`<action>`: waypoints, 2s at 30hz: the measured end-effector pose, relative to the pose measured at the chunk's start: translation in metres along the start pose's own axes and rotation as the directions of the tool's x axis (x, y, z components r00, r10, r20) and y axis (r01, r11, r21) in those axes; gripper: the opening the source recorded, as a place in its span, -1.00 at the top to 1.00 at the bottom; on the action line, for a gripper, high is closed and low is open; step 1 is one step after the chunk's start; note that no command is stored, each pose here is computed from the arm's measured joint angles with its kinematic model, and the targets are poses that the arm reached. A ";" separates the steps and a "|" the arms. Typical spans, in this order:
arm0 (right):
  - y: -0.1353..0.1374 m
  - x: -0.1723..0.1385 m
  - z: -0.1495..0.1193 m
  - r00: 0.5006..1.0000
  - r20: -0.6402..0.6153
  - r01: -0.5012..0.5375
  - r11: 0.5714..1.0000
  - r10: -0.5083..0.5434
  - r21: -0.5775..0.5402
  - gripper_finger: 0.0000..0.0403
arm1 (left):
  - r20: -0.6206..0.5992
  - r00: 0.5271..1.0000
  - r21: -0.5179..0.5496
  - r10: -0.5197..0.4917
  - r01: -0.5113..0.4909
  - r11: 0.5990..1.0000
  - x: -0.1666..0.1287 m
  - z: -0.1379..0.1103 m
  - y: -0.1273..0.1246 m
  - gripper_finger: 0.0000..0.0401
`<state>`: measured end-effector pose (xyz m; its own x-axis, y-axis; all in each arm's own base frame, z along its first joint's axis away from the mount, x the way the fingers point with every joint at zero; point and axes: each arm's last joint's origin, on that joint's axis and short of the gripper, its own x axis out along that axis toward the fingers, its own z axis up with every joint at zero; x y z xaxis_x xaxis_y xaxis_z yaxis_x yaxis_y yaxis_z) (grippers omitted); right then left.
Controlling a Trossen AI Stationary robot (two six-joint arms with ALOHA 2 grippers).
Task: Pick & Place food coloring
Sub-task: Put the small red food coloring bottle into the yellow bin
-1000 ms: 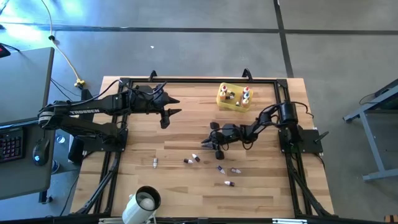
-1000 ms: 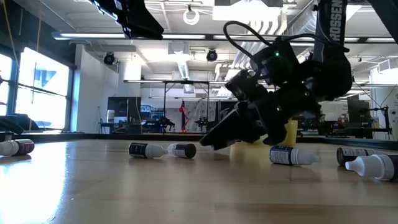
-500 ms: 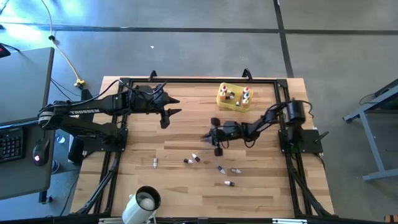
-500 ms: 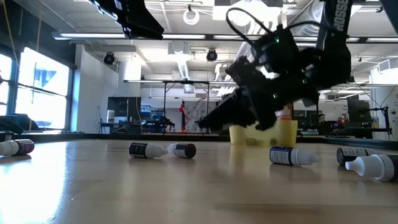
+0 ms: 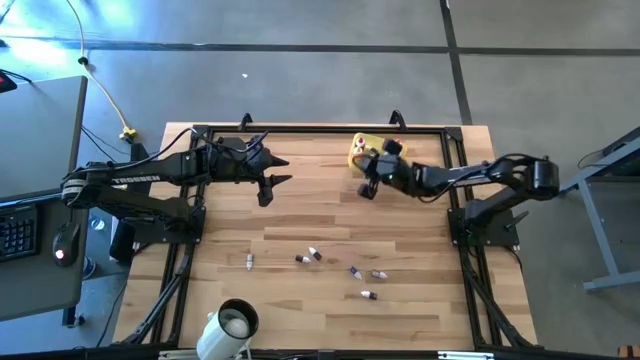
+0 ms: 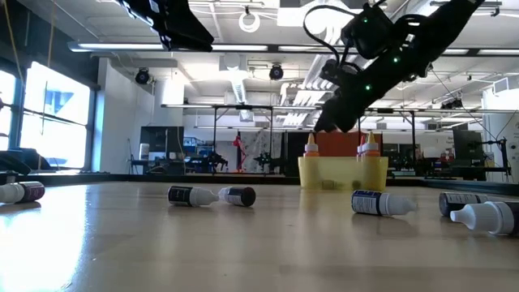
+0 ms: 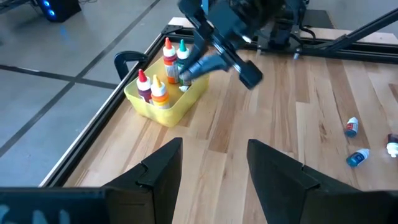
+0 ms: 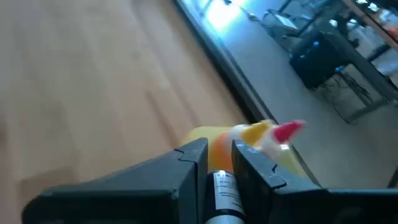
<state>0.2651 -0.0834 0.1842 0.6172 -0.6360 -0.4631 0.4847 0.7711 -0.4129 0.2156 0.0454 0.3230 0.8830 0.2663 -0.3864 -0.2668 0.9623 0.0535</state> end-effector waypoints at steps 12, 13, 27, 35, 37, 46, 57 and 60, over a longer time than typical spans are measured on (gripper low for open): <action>-0.056 0.024 -0.012 0.999 -0.038 -0.022 0.984 0.029 0.177 0.69 | 0.000 1.000 0.000 0.000 0.000 1.000 0.000 0.000 0.000 0.11; -0.059 0.025 -0.011 0.998 -0.038 -0.044 0.982 0.051 0.186 0.69 | 0.000 1.000 0.000 0.000 0.000 1.000 0.000 0.000 0.000 0.11; -0.069 0.027 -0.004 0.958 -0.253 -0.076 0.971 0.134 0.227 0.69 | 0.001 1.000 0.000 0.027 -0.027 1.000 0.000 0.000 0.001 0.11; -0.056 0.051 -0.022 0.934 -0.329 -0.073 0.975 0.140 0.208 0.69 | 0.003 1.000 0.000 0.028 -0.028 1.000 0.000 0.000 0.001 0.11; -0.054 0.054 -0.025 0.928 -0.345 -0.076 0.976 0.144 0.202 0.69 | 0.004 1.000 0.000 0.028 -0.028 1.000 0.000 0.000 0.001 0.11; -0.054 0.054 -0.029 0.916 -0.384 -0.044 0.982 0.112 0.182 0.52 | 0.003 1.000 0.000 0.028 -0.028 1.000 0.000 0.000 0.001 0.11; -0.043 0.049 0.017 0.943 -0.295 -0.133 0.987 0.154 0.090 0.26 | 0.003 1.000 0.000 0.028 -0.028 1.000 0.000 0.000 0.001 0.11; -0.030 0.038 0.047 0.943 -0.264 -0.194 0.980 0.201 0.052 0.27 | 0.003 1.000 0.000 0.028 -0.028 1.000 0.000 0.000 0.001 0.11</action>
<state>0.3033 -0.1296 0.2159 0.5157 -0.4529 -0.7273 0.3874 0.8804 -0.2735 0.2155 0.0462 0.3234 0.8766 0.2929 -0.3819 -0.2910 0.9546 0.0640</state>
